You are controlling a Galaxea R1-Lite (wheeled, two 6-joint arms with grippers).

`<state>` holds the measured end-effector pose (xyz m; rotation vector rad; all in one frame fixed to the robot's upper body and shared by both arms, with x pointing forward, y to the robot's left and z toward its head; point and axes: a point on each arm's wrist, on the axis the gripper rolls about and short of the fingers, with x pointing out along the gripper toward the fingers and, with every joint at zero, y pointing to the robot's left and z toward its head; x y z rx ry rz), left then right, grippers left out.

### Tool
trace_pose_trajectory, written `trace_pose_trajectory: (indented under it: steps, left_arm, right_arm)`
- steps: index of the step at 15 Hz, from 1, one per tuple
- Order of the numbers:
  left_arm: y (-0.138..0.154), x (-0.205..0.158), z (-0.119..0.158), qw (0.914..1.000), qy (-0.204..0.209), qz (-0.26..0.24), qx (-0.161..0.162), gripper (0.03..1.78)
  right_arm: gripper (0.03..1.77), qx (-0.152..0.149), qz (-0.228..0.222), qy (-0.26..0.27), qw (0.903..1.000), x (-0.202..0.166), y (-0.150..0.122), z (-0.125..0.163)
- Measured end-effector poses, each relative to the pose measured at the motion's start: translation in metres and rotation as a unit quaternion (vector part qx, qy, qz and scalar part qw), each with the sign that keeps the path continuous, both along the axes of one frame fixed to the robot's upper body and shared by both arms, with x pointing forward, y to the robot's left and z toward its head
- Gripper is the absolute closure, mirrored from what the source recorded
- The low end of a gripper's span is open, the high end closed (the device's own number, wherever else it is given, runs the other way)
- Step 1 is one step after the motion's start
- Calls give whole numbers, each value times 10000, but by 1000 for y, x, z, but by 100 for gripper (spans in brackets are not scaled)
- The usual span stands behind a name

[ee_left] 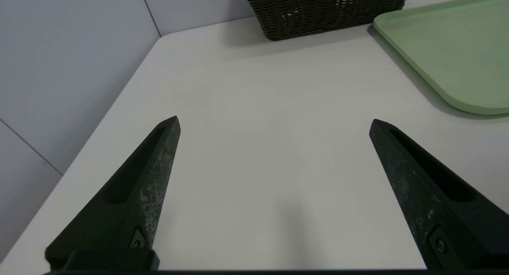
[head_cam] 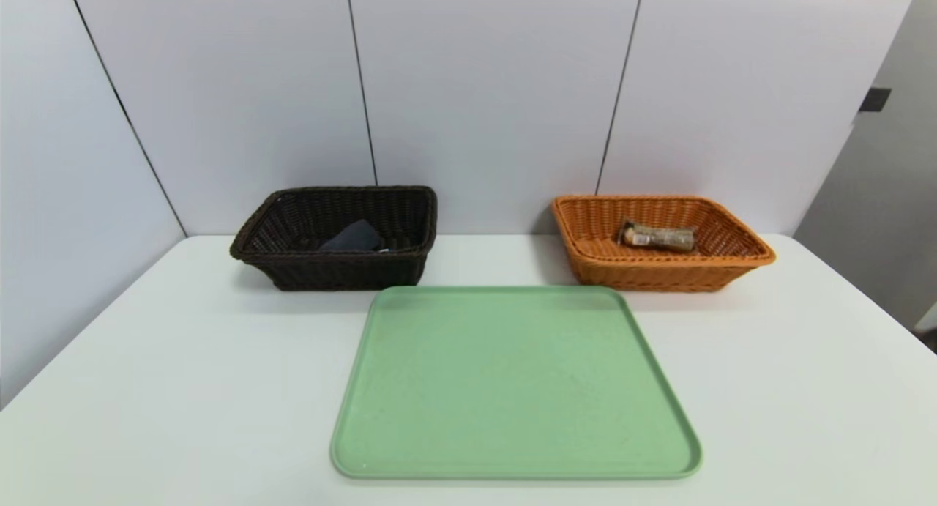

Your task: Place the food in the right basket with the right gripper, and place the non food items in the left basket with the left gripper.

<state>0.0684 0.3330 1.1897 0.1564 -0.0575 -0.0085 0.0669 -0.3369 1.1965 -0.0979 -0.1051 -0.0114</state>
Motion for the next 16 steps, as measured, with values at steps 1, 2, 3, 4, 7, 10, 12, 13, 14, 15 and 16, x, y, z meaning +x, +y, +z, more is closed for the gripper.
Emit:
trace_pose_trajectory:
  steps: [1,2,3,4,7,10,12,13,14,15,16]
  left_arm:
    - [0,0,-3,9999,127,-82,-12,12]
    - [-1,0,-7,9994,292,-144,-80,12]
    - [-1,0,-7,9991,320,-158,-207,12]
    - [-1,0,-7,9987,327,-137,-374,12]
    - [0,1,-7,9975,282,-81,-636,12]
    - [0,1,-7,9975,287,-80,-648,12]
    - [0,1,-7,9975,285,-81,-648,12]
    - [0,1,-7,9975,285,-81,-648,12]
    - [0,1,-7,9975,285,-81,-648,12]
    - [0,1,-7,9975,283,-79,-648,12]
    - [0,1,-7,9975,283,-79,-649,12]
  right_arm:
    - [10,9,49,177,9998,1,0,-5]
    - [10,67,110,442,9989,2,1,-12]
    - [10,171,122,556,9982,2,1,-14]
    - [10,209,124,530,9983,2,1,-14]
    - [10,321,124,536,9980,2,1,-14]
    - [10,359,122,540,9978,2,0,-14]
    - [10,396,109,543,9977,2,0,-15]
    - [10,405,105,543,9977,2,0,-15]
    - [10,406,107,543,9976,2,0,-15]
    - [10,406,107,543,9976,2,0,-15]
    - [10,405,107,543,9976,2,0,-15]
